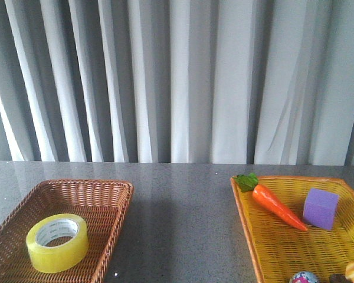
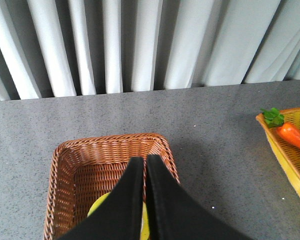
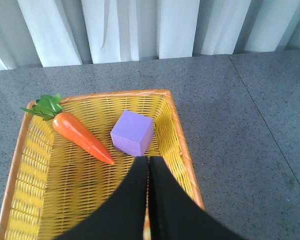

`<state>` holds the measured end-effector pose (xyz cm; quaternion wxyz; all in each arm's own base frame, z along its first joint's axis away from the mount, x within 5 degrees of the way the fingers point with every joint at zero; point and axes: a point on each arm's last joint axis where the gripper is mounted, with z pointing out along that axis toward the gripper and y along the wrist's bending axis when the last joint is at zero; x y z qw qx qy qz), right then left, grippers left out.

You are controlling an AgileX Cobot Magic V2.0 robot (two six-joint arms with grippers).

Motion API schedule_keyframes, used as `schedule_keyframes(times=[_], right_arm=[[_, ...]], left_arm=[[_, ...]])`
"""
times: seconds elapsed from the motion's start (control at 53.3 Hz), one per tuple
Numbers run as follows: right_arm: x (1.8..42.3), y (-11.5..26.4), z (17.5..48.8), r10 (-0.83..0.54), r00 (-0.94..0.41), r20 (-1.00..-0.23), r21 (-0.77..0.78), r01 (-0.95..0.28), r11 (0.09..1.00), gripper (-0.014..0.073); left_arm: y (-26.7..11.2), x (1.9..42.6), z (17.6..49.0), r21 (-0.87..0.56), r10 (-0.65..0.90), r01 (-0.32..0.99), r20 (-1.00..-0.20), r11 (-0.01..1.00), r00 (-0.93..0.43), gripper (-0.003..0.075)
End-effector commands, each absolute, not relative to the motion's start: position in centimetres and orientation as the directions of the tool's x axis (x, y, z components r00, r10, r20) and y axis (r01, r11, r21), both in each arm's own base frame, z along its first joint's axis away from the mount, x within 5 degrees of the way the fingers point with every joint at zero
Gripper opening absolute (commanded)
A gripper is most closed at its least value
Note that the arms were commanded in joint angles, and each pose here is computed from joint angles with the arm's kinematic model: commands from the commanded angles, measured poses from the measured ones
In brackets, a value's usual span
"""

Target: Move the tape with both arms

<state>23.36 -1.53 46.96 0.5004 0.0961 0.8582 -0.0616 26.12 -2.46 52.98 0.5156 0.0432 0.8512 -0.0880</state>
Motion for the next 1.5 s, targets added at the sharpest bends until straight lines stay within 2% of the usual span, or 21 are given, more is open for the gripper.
schedule_keyframes(times=[0.0,0.094,0.188,0.3,0.544,0.676,0.826,1.07,1.483], right_arm=[[22.8,-1.8,48.6,0.077,-0.392,-0.917,-0.015,0.225,0.974,-0.0008],[22.8,-1.8,48.6,0.075,-0.393,-0.917,-0.016,0.225,0.974,-0.0008],[22.9,-1.8,48.5,0.076,-0.394,-0.916,-0.017,0.225,0.974,-0.0008],[22.9,-1.8,48.5,0.076,-0.394,-0.916,-0.017,0.225,0.974,-0.0008],[22.9,-1.8,48.5,0.076,-0.395,-0.916,-0.017,0.225,0.974,-0.0008],[22.9,-1.8,48.5,0.076,-0.395,-0.916,-0.017,0.225,0.974,-0.0008],[22.9,-1.8,48.5,0.076,-0.395,-0.916,-0.017,0.225,0.974,-0.0008],[22.9,-1.8,48.5,0.076,-0.395,-0.916,-0.017,0.225,0.974,-0.0008],[22.9,-1.8,48.5,0.076,-0.398,-0.914,-0.018,0.227,0.974,-0.0008]], left_arm=[[-1.9,24.6,54.1,-0.055,-0.008,0.116,-0.927,0.992,-0.375,-0.0007],[-1.1,21.8,53.4,-0.068,-0.056,0.021,-0.93,0.997,-0.364,-0.0007],[-0.5,19.8,51.4,-0.107,-0.118,-0.055,-0.943,0.993,-0.309,-0.0007],[-0.3,16.9,48.1,-0.102,-0.109,-0.043,-0.973,0.994,-0.204,-0.0007],[-0.4,10.1,36.7,-0.109,-0.109,0.033,-0.994,0.993,-0.003,-0.0007],[-0.3,7.3,29.2,-0.131,-0.132,0.05,-0.991,0.99,0.022,-0.0007],[-0.2,5.8,23.9,-0.136,-0.137,0.051,-0.99,0.989,0.023,-0.0007],[-0.2,5.4,20.6,-0.132,-0.134,0.055,-0.991,0.99,0.03,-0.0007],[0.0,5.4,20.5,-0.131,-0.131,0.012,-0.991,0.991,0.02,-0.0007]])
